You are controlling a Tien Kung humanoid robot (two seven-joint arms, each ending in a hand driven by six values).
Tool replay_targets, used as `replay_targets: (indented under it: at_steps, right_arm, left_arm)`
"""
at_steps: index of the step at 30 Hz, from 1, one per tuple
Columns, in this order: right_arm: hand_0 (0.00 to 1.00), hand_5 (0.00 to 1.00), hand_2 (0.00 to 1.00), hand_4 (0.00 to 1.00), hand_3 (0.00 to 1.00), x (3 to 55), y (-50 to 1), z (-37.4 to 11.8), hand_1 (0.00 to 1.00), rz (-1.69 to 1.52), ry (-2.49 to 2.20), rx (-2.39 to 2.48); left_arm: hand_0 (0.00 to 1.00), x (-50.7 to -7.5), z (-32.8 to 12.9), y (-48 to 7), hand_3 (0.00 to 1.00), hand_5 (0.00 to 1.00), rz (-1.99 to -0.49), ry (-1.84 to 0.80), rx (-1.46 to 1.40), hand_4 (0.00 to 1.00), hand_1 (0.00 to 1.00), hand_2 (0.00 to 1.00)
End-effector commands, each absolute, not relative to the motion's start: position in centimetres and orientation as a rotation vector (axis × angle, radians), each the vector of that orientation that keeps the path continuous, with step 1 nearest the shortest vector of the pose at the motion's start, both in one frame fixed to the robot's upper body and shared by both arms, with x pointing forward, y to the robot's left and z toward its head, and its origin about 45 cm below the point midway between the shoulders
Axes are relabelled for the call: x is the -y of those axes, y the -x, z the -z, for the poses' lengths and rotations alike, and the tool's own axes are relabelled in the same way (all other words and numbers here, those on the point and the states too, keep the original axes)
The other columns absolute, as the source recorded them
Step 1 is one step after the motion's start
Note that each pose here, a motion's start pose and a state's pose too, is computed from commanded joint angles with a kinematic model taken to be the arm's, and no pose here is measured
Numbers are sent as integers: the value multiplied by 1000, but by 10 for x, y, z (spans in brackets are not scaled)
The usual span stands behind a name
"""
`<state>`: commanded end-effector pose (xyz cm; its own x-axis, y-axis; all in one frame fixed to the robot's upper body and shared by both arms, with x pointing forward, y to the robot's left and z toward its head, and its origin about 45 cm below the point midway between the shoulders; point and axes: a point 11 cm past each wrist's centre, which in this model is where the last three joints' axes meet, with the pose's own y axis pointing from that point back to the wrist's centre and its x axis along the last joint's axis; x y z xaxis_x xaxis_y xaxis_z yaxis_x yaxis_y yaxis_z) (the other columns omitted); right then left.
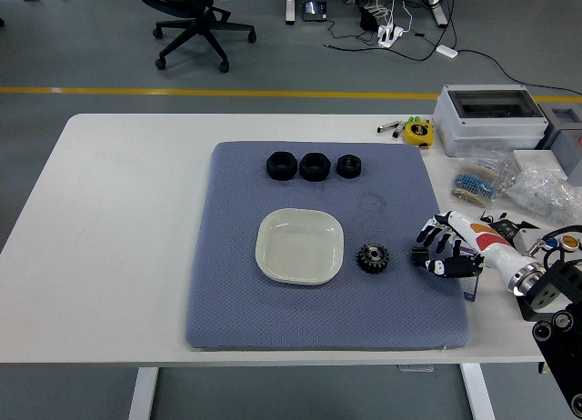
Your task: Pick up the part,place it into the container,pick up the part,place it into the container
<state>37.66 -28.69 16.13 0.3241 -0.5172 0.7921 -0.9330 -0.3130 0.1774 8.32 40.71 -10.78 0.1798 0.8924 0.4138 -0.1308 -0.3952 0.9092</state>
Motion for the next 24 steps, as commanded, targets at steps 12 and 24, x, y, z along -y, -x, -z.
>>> replay_targets:
  at_steps: [12, 24]
  right_arm:
    - [229, 138, 474, 835, 516, 283, -376, -163, 382, -855, -1947, 1242]
    - [309, 261, 539, 972, 597, 279, -377, -166, 437, -925, -1909, 1188]
  left_arm:
    - [689, -407, 108, -84, 568, 599, -1387, -1523, -758, 640, 679, 683]
    - [689, -407, 108, -84, 569, 600, -1385, -1523, -758, 642, 679, 683]
